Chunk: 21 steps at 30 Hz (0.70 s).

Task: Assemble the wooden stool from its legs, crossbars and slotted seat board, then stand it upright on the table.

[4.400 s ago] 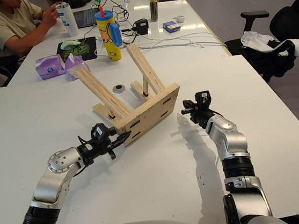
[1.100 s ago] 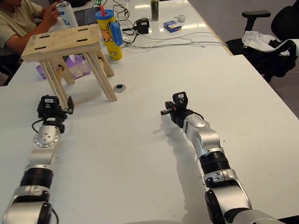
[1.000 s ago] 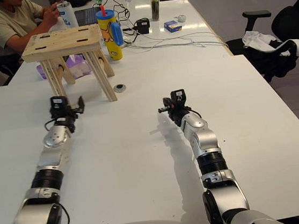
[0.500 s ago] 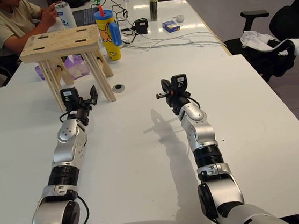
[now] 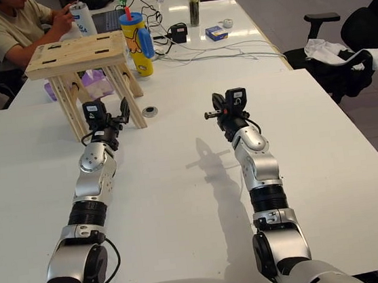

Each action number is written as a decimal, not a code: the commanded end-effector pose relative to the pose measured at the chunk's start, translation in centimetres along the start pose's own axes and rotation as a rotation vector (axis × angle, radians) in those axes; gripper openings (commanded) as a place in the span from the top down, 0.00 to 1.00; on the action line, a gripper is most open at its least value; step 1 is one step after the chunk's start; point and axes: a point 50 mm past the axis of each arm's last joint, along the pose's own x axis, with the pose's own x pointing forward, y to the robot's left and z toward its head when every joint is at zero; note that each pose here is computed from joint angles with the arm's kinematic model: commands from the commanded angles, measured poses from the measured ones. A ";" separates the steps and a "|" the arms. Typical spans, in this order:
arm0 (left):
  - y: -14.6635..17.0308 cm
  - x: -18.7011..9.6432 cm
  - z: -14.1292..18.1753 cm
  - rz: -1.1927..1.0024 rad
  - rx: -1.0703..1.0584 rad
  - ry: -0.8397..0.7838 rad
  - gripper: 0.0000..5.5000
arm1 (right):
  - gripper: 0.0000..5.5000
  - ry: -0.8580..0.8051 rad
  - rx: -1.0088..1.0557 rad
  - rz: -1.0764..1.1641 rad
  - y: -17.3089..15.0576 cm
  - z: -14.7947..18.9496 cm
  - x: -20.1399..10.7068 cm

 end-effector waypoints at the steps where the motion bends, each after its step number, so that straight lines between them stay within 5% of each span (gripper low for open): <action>1: -0.6 0.4 0.4 -0.019 0.032 -0.038 0.29 | 1.00 -0.002 -0.006 -0.035 0.0 -0.3 -0.2; 21: -0.9 0.8 -0.1 -0.037 0.032 -0.054 0.29 | 1.00 0.014 -0.039 -0.018 0.5 -1.2 0.3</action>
